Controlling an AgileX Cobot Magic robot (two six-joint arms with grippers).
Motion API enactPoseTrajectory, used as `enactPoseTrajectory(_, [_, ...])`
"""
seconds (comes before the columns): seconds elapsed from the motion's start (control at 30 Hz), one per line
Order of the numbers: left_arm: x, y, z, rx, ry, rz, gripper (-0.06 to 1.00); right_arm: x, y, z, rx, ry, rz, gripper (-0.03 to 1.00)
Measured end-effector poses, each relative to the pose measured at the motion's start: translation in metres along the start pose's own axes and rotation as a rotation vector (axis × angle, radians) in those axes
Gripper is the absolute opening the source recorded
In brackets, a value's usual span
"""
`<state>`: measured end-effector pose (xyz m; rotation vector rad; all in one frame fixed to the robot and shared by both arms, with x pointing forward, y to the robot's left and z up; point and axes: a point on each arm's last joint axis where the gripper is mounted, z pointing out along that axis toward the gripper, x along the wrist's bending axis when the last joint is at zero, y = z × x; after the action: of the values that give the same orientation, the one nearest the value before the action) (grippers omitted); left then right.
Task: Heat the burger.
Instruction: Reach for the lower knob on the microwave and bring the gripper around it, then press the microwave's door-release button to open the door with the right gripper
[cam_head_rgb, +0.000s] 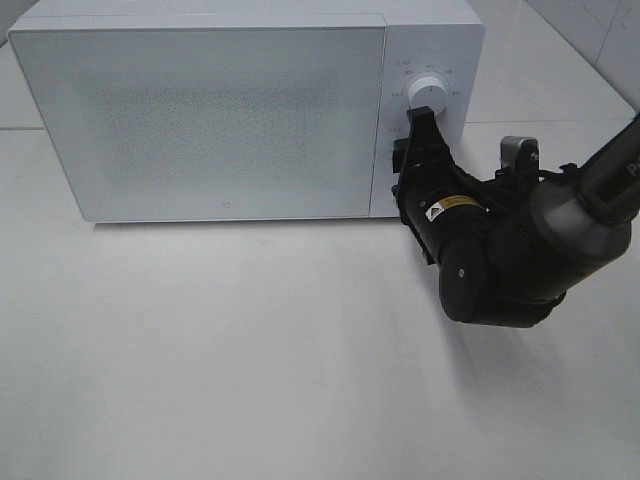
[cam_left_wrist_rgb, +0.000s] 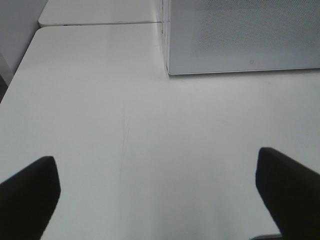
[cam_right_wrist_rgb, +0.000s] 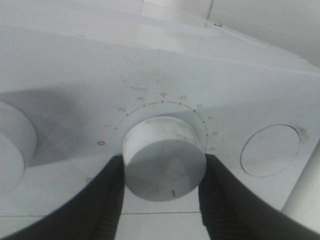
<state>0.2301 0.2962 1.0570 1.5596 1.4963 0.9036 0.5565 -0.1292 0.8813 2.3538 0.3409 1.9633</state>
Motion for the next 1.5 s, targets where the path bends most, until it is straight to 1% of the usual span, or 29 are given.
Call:
enactPoseTrajectory(0.07, [0.000,0.000,0.000,0.000,0.000,0.000,0.99,0.000,0.000,0.000,0.002,0.002,0.062,0.44])
enactPoseTrajectory(0.1, [0.000,0.000,0.000,0.000,0.000,0.000,0.99,0.000,0.000,0.000,0.002,0.002,0.062,0.44])
enactPoseTrajectory(0.13, [0.000,0.000,0.000,0.000,0.000,0.000,0.99,0.000,-0.001,0.000,0.005,0.002,0.119,0.44])
enactPoseTrajectory(0.17, [0.000,0.000,0.000,0.000,0.000,0.000,0.99,0.000,-0.001,0.000,0.005,0.002,0.119,0.44])
enactPoseTrajectory(0.23, [0.000,0.000,0.000,0.000,0.000,0.000,0.99,0.001,-0.001,0.000,0.008,0.006,0.198,0.43])
enactPoseTrajectory(0.33, [0.000,0.000,0.000,0.000,0.000,0.000,0.99,0.001,-0.001,0.000,0.009,0.008,0.234,0.42])
enactPoseTrajectory(0.37, [0.000,0.000,0.000,0.000,0.000,0.000,0.99,0.002,-0.003,0.000,0.028,0.009,0.255,0.38])
enactPoseTrajectory(0.4, [0.000,0.000,0.000,0.000,0.000,0.000,0.99,0.006,-0.006,0.001,0.053,0.024,0.259,0.28])
enactPoseTrajectory(0.43, [0.000,0.000,0.000,0.000,0.000,0.000,0.99,0.006,-0.006,0.001,0.053,0.024,0.259,0.28])
enactPoseTrajectory(0.47, [0.000,0.000,0.000,0.000,0.000,0.000,0.99,0.012,-0.010,0.001,0.090,0.056,0.272,0.18])
enactPoseTrajectory(0.5, [0.000,0.000,0.000,0.000,0.000,0.000,0.99,0.012,-0.010,0.001,0.090,0.056,0.272,0.18])
enactPoseTrajectory(0.53, [0.000,0.000,0.000,0.000,0.000,0.000,0.99,0.016,-0.011,0.001,0.100,0.071,0.278,0.13])
enactPoseTrajectory(0.63, [0.000,0.000,0.000,0.000,0.000,0.000,0.99,0.017,-0.011,0.001,0.098,0.074,0.278,0.10])
enactPoseTrajectory(0.77, [0.000,0.000,0.000,0.000,0.000,0.000,0.99,0.017,-0.011,0.001,0.092,0.076,0.270,0.10])
enactPoseTrajectory(0.83, [0.000,0.000,0.000,0.000,0.000,0.000,0.99,0.016,-0.010,0.001,0.073,0.070,0.255,0.17])
enactPoseTrajectory(0.87, [0.000,0.000,0.000,0.000,0.000,0.000,0.99,0.016,-0.010,0.001,0.073,0.070,0.255,0.17])
enactPoseTrajectory(0.9, [0.000,0.000,0.000,0.000,0.000,0.000,0.99,0.016,-0.009,0.001,0.060,0.066,0.251,0.20])
enactPoseTrajectory(0.93, [0.000,0.000,0.000,0.000,0.000,0.000,0.99,0.016,-0.009,0.001,0.060,0.066,0.251,0.20])
enactPoseTrajectory(1.0, [0.000,0.000,0.000,0.000,0.000,0.000,0.99,0.014,-0.007,0.000,0.020,0.048,0.224,0.34])
enactPoseTrajectory(1.03, [0.000,0.000,0.000,0.000,0.000,0.000,0.99,0.014,-0.007,0.000,0.020,0.048,0.224,0.34])
enactPoseTrajectory(1.07, [0.000,0.000,0.000,0.000,0.000,0.000,0.99,0.013,-0.006,0.000,0.015,0.044,0.215,0.37])
enactPoseTrajectory(1.1, [0.000,0.000,0.000,0.000,0.000,0.000,0.99,0.012,-0.006,0.000,0.007,0.034,0.210,0.44])
enactPoseTrajectory(1.2, [0.000,0.000,0.000,0.000,0.000,0.000,0.99,0.012,-0.006,0.000,0.003,0.032,0.203,0.46])
enactPoseTrajectory(1.27, [0.000,0.000,0.000,0.000,0.000,0.000,0.99,0.009,-0.004,-0.002,-0.008,0.024,0.177,0.59])
enactPoseTrajectory(1.3, [0.000,0.000,0.000,0.000,0.000,0.000,0.99,0.009,-0.004,-0.002,-0.008,0.024,0.177,0.59])
enactPoseTrajectory(1.33, [0.000,0.000,0.000,0.000,0.000,0.000,0.99,0.009,-0.003,-0.004,-0.011,0.022,0.170,0.62])
enactPoseTrajectory(1.37, [0.000,0.000,0.000,0.000,0.000,0.000,0.99,0.009,-0.003,-0.004,-0.011,0.022,0.170,0.62])
enactPoseTrajectory(1.4, [0.000,0.000,0.000,0.000,0.000,0.000,0.99,0.006,0.000,-0.006,-0.019,0.021,0.159,0.68])
enactPoseTrajectory(1.5, [0.000,0.000,0.000,0.000,0.000,0.000,0.99,0.006,0.006,-0.011,-0.025,0.020,0.130,0.71])
